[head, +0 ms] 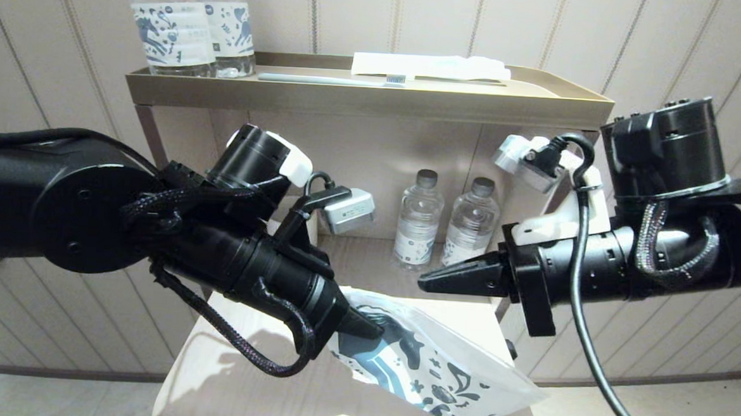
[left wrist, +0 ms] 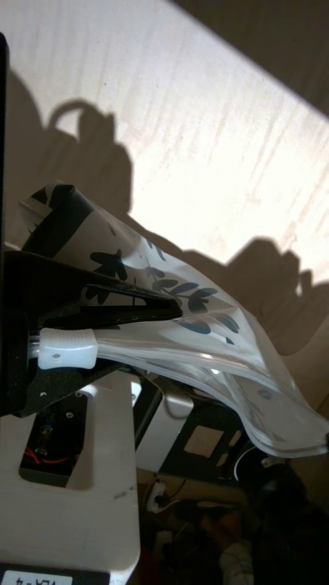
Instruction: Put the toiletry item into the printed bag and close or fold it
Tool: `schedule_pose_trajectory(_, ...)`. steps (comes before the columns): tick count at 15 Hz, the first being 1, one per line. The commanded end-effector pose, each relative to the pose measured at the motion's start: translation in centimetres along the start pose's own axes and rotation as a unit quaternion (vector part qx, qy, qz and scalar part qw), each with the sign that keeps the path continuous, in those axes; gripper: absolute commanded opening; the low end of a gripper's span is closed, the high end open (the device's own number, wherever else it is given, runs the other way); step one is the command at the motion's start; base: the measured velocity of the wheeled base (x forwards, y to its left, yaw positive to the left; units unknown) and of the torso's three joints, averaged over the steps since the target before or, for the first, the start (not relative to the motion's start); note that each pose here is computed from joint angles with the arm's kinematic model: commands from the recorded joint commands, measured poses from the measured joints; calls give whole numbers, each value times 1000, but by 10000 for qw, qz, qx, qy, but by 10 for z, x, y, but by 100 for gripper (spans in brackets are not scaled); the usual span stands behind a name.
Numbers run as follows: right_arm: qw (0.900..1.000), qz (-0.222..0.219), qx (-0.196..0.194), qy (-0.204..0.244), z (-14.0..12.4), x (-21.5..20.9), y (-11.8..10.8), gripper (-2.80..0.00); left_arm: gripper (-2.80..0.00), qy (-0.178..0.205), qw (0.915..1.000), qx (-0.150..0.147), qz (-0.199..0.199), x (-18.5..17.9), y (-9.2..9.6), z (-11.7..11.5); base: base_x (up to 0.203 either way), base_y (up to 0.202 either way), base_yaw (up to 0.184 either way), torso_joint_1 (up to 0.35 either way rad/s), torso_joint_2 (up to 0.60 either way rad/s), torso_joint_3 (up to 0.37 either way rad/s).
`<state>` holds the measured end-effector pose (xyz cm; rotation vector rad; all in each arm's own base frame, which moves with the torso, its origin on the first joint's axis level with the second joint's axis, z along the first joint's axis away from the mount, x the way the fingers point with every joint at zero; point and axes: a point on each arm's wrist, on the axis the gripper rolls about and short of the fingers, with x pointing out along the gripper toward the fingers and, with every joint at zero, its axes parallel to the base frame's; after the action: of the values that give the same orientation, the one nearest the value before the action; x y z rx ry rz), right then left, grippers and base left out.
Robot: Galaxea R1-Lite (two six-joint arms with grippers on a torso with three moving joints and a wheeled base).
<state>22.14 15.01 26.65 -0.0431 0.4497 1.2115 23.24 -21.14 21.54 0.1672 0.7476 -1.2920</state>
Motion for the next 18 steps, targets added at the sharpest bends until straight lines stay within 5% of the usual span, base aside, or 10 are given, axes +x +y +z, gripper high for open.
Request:
schedule_pose_trajectory(1, 9996, -221, 98, 174, 0, 0, -2, -280, -280, -119, 9998, 104, 125, -14, 3, 1, 0, 0, 0, 0, 0, 0)
schedule_pose_trajectory(3, 9986, -362, 101, 370, -1, -5, -5, -280, -280, 54, 9994, 315, 165, -19, 7, -3, 0, 0, 0, 0, 0, 0)
schedule_pose_trajectory(4, 9977, -426, 77, 528, -2, -7, -6, 0, -280, 132, 9990, 402, 167, -22, 7, -3, 0, 0, 0, 0, 0, 0)
schedule_pose_trajectory(11, 9894, -431, -838, 1109, -29, -4, -19, 0, -280, -12, 9990, 411, 158, -32, 17, 6, 0, 0, 0, 0, 0, 0)
schedule_pose_trajectory(18, 9903, -189, -896, 1046, -33, -4, -17, 0, -280, -16, 9995, 267, 139, -33, 27, 2, 0, 0, 0, 0, 0, 0)
